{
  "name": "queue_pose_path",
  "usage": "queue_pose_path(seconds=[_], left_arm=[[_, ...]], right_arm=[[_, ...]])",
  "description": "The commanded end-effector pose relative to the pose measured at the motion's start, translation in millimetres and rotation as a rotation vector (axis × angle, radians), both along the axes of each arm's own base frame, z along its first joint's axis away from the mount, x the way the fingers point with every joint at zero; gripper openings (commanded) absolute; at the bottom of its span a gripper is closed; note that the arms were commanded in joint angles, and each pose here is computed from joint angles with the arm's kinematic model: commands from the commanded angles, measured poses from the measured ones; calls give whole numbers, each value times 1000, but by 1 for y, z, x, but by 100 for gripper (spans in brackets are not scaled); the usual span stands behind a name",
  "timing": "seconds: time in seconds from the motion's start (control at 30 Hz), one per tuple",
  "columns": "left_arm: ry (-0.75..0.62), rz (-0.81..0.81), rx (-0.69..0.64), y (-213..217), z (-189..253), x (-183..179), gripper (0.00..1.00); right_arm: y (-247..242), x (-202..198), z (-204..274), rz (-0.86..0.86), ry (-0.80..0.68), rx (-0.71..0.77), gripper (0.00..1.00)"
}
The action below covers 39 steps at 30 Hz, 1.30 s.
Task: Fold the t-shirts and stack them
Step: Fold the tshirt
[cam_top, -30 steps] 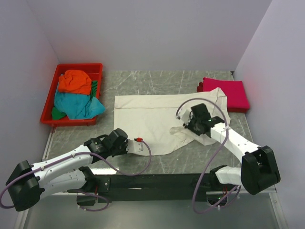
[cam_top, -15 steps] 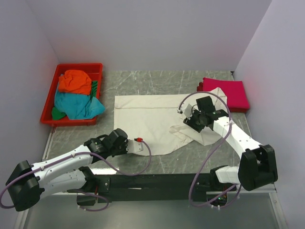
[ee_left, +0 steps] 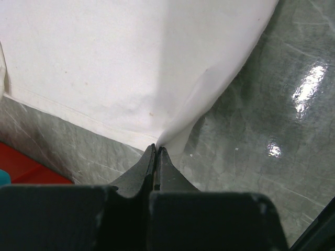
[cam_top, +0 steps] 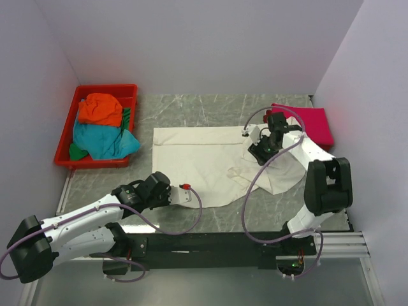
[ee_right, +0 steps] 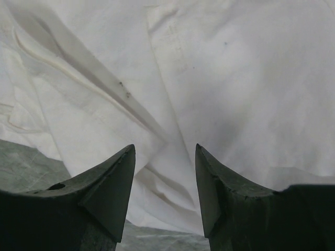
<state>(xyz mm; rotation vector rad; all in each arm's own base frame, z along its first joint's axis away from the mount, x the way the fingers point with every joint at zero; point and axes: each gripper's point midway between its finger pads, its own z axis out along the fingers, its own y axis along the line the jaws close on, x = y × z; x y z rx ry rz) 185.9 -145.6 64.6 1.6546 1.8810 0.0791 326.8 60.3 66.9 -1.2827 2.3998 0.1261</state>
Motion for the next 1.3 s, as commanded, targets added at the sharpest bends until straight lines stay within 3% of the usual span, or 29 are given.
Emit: queue_pose_path(seconds=[0.0,0.47,0.57,0.8,0.9,1.0,1.07,1.1,1.2,1.27], left_arm=[[-20,-1,-22,-3,4,2,0],[-10,-1,-14,-3,2,1,0],[-10,1,-14,-3,2,2,0],[-12,-3,-14,-3,2,1,0],[-10,1,-14,-3,2,1,0],[-10,-1,-14,-3,2,1,0],[-13,1,-15,-2,3,1,0],[-13,0,-15,-3,2,1,0],[-13,-1,-17,-3,3,1,0],[-15,0,-18,-3,3,2,0]], right_arm=[[0,1,0,-45,103,89,57],[-1,-11,-32,-169,312,194,55],[-1,-12,-34,-177,328,206,45],[1,-8,-18,-177,295,230,12],[2,-3,2,-169,249,252,4],[0,1,20,-177,200,271,3],[1,-1,28,-185,178,279,6],[0,0,30,-197,168,277,21],[-1,-11,20,-247,206,276,49],[0,-17,13,-267,236,280,55]])
